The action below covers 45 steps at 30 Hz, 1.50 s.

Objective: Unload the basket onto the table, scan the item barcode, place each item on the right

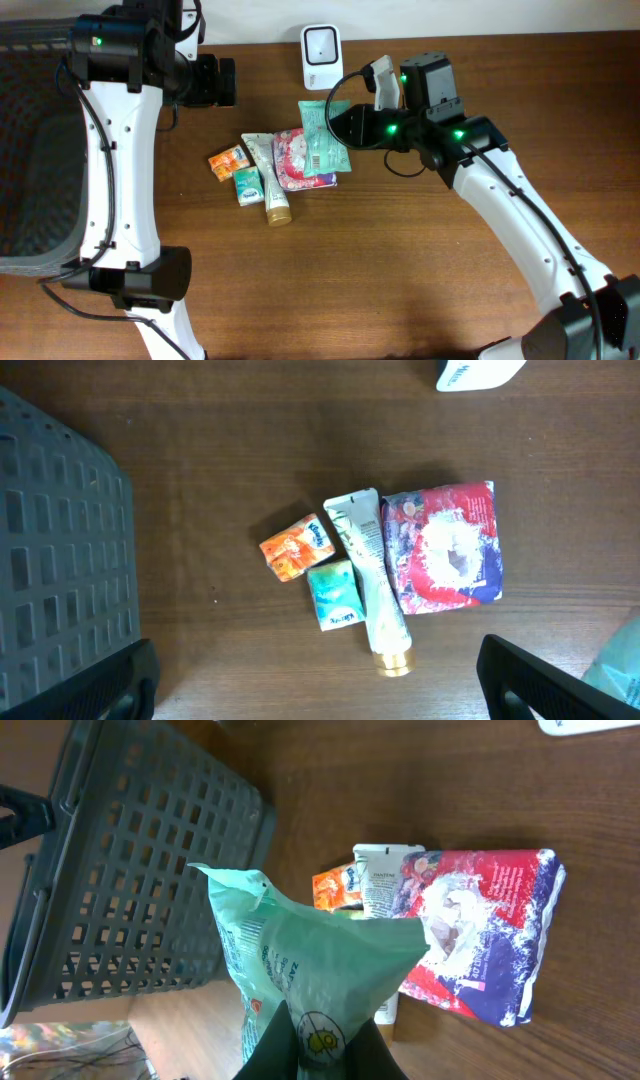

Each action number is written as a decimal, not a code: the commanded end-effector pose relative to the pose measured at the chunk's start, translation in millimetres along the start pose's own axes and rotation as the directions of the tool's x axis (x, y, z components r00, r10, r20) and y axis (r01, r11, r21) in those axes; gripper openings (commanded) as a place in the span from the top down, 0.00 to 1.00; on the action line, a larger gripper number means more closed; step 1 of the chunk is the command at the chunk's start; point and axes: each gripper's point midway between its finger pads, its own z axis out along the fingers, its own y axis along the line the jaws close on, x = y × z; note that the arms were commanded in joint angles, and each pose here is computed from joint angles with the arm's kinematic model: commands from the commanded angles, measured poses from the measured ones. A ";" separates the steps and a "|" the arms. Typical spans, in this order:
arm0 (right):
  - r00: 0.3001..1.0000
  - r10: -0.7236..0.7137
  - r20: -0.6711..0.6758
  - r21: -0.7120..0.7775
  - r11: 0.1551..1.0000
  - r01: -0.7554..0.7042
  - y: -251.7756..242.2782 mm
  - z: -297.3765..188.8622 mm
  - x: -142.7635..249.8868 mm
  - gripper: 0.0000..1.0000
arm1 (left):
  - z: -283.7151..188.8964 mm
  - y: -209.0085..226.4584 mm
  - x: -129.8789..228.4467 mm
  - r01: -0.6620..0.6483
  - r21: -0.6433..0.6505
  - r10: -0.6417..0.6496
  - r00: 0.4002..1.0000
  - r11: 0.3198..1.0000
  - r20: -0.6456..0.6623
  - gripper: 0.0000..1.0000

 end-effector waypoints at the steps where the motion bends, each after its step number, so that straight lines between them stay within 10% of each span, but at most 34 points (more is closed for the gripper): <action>1: 0.996 -0.049 0.076 -0.030 0.998 0.052 28.5 -28.2 -12.9 0.96 | 0.3 0.1 -0.2 0.003 -0.005 -0.003 1.000 1.000 0.001 0.01; 45: 1.000 0.001 0.014 -0.012 1.000 0.000 24.2 -30.9 3.7 0.96 | 0.3 0.1 -0.2 0.003 -0.005 -0.003 1.000 1.000 0.001 0.01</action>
